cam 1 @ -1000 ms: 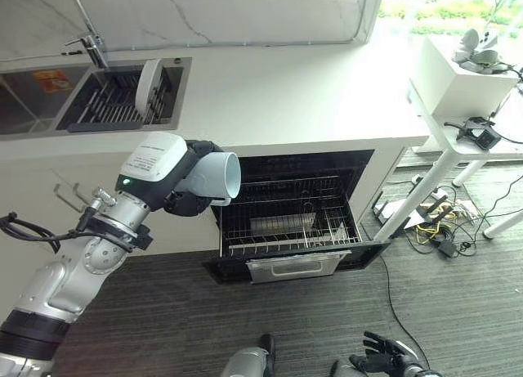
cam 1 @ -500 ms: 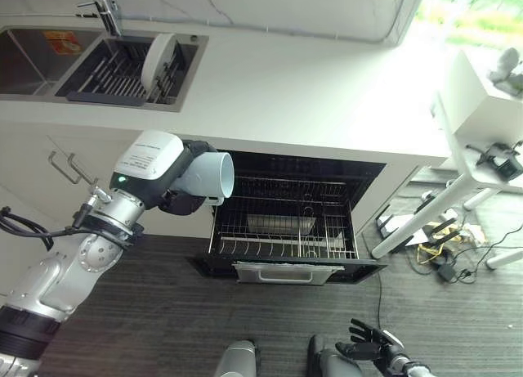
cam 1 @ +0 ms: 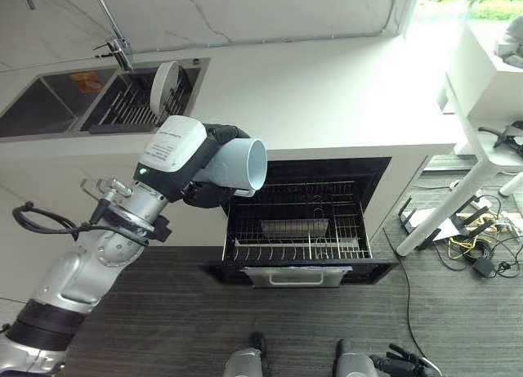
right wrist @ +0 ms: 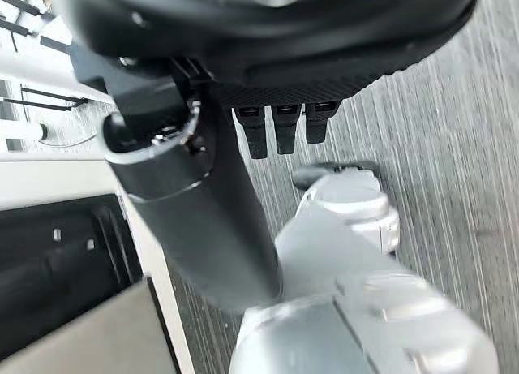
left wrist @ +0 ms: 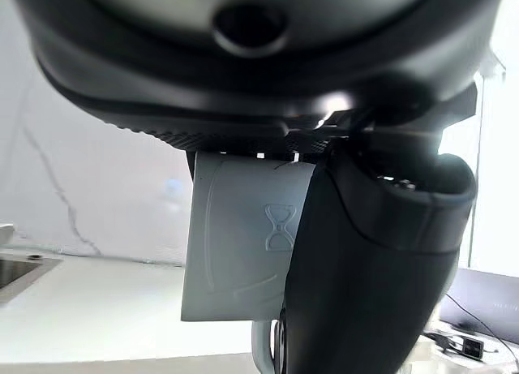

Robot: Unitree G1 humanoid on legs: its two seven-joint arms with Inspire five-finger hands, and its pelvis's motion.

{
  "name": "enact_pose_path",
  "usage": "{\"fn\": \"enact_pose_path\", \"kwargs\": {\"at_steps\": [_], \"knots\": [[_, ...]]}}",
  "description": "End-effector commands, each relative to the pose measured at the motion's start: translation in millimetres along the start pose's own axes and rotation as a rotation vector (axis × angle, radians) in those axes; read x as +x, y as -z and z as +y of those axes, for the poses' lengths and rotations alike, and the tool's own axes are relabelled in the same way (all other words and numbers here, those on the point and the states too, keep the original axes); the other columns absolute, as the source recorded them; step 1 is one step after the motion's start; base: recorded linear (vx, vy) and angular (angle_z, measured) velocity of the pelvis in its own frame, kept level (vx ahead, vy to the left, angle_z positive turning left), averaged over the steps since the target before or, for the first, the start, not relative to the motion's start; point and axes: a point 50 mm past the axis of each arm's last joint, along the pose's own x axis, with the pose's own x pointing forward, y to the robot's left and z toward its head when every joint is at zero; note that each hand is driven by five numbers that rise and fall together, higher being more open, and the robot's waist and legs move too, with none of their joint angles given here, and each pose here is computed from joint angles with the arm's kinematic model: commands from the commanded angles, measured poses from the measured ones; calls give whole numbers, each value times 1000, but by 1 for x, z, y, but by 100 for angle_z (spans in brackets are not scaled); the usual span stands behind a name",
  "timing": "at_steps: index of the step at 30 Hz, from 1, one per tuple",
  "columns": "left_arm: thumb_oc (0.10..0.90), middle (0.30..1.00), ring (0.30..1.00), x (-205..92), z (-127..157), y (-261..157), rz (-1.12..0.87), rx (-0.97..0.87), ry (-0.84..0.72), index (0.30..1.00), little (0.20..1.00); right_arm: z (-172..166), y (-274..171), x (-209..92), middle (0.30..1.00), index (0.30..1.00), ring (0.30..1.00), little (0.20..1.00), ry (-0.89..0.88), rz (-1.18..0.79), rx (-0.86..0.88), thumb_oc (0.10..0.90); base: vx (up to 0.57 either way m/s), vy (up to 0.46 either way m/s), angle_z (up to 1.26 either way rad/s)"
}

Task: Place the dishes in the dishwasher.

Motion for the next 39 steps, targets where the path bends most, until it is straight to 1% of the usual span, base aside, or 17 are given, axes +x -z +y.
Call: {"fn": "enact_pose_path", "kwargs": {"at_steps": [1, 7, 11, 12, 13, 14, 16, 19, 21, 23, 24, 26, 29, 31, 34, 37, 39], "knots": [[400, 300, 300, 14, 36, -7, -44, 51, -232, 300, 300, 5, -11, 0, 900, 900, 900, 900, -33, -77, -38, 800, 69, 83, -9], [400, 300, 300, 17, 32, -1, -5, -16, -238, 300, 300, 14, -32, -2, 900, 900, 900, 900, -95, -236, 37, 800, 22, 1, -18], [400, 300, 300, 17, 30, 8, 33, -142, -241, 300, 300, 9, -43, -6, 900, 900, 900, 900, -47, -325, 93, 800, 15, -78, -26], [400, 300, 300, 17, 27, 9, 42, -250, -250, 300, 300, 8, -48, -9, 900, 900, 900, 900, -34, -370, 116, 800, -20, -99, -37], [400, 300, 300, 17, 18, 10, 53, -514, -264, 300, 300, 5, -61, -17, 900, 900, 900, 900, 4, -485, 180, 800, -56, -111, -37], [400, 300, 300, 17, -2, 7, 64, -752, -271, 300, 300, -4, -74, -28, 900, 900, 900, 900, 68, -599, 245, 800, -59, -95, -51], [400, 300, 300, 17, -26, -5, 66, -883, -308, 300, 300, -13, -98, -48, 900, 900, 900, 900, 153, -781, 334, 800, -39, -43, -73], [400, 300, 300, 14, -43, -11, 104, -992, -387, 300, 300, -16, -125, -74, 900, 900, 900, 900, 237, -981, 344, 800, -4, 10, -75], [400, 300, 300, 10, -48, -12, 124, -996, -431, 300, 300, -14, -138, -87, 900, 900, 900, 900, 247, -1065, 322, 800, -11, 13, -90], [400, 300, 300, 6, -51, -13, 149, -984, -510, 300, 300, -13, -160, -113, 900, 900, 900, 900, 226, -1224, 287, 800, -15, 26, -63], [400, 300, 300, 6, -55, -14, 174, -979, -595, 300, 300, -7, -181, -140, 900, 900, 900, 900, 184, -1378, 241, 800, -21, 33, -47], [400, 300, 300, 4, -53, -16, 183, -959, -639, 300, 300, -4, -192, -153, 900, 900, 900, 900, 145, -1454, 222, 800, -26, 21, -44], [400, 300, 300, 1, -52, -25, 177, -853, -732, 300, 300, 18, -217, -188, 900, 900, 900, 900, -42, -1630, 174, 800, -55, 4, -13], [400, 300, 300, 2, -47, -33, 123, -749, -772, 300, 300, 45, -232, -206, 900, 900, 900, 900, -252, -1713, 92, 800, -82, -6, -3], [400, 300, 300, 2, -46, -45, 81, -633, -839, 300, 300, 89, -249, -223, 900, 900, 900, 900, -552, -1729, -41, 800, -55, -15, 27], [400, 300, 300, 5, -48, -52, 58, -545, -880, 300, 300, 114, -257, -230, 900, 900, 900, 900, -691, -1722, -92, 800, 4, -29, 42], [400, 300, 300, 8, -50, -55, 43, -470, -868, 300, 300, 129, -259, -233, 900, 900, 900, 900, -777, -1693, -133, 800, 21, -40, 38]]}}
